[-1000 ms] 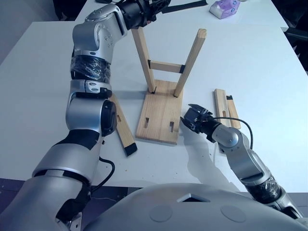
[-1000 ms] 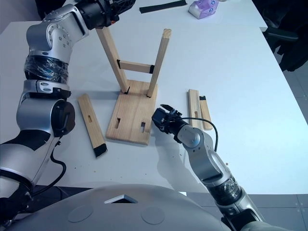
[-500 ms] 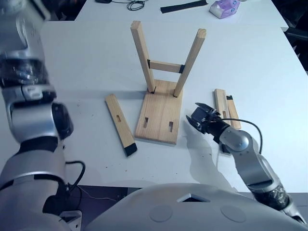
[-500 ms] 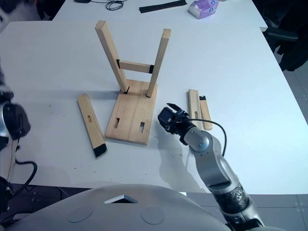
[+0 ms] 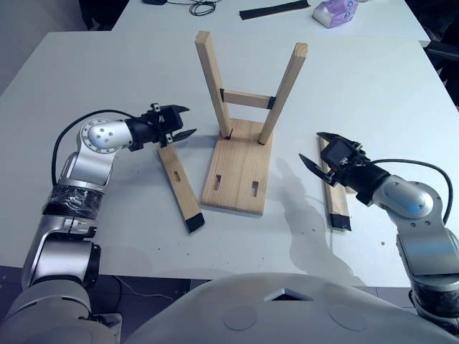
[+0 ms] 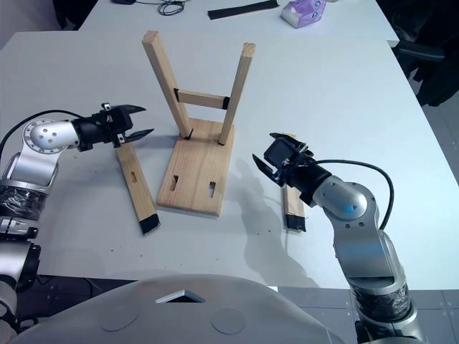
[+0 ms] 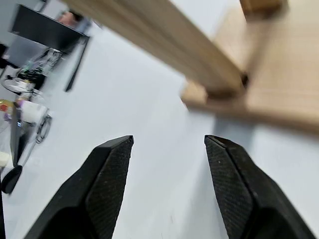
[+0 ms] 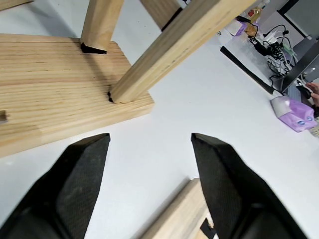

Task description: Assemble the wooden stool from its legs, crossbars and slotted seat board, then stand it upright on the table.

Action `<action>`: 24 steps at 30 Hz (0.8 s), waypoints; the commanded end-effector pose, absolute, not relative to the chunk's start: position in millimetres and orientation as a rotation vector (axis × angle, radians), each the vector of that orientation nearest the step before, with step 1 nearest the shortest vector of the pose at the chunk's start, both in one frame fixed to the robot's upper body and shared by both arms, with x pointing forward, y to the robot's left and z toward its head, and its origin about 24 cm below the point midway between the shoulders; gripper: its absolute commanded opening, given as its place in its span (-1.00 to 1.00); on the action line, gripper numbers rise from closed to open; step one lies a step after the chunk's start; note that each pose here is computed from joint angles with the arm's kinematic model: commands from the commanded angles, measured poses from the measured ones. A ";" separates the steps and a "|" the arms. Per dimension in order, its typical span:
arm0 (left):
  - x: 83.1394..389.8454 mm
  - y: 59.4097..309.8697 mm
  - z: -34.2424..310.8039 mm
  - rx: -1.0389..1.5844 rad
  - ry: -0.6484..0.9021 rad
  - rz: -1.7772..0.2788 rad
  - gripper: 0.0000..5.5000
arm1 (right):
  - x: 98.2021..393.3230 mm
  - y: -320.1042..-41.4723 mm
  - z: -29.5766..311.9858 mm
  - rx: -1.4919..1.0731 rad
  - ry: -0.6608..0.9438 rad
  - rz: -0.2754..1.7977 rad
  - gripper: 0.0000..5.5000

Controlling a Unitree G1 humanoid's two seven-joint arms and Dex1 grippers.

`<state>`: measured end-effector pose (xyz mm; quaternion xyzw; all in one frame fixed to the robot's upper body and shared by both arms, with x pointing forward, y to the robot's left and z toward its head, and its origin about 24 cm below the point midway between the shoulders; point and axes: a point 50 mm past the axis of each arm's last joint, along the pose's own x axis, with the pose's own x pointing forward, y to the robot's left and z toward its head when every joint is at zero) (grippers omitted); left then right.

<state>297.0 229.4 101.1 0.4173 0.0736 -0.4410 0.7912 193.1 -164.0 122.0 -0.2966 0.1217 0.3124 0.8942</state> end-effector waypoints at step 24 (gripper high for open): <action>251.9 198.1 67.4 0.900 0.206 -1.460 -0.03 | 185.4 -167.9 127.1 -0.614 0.263 0.629 0.10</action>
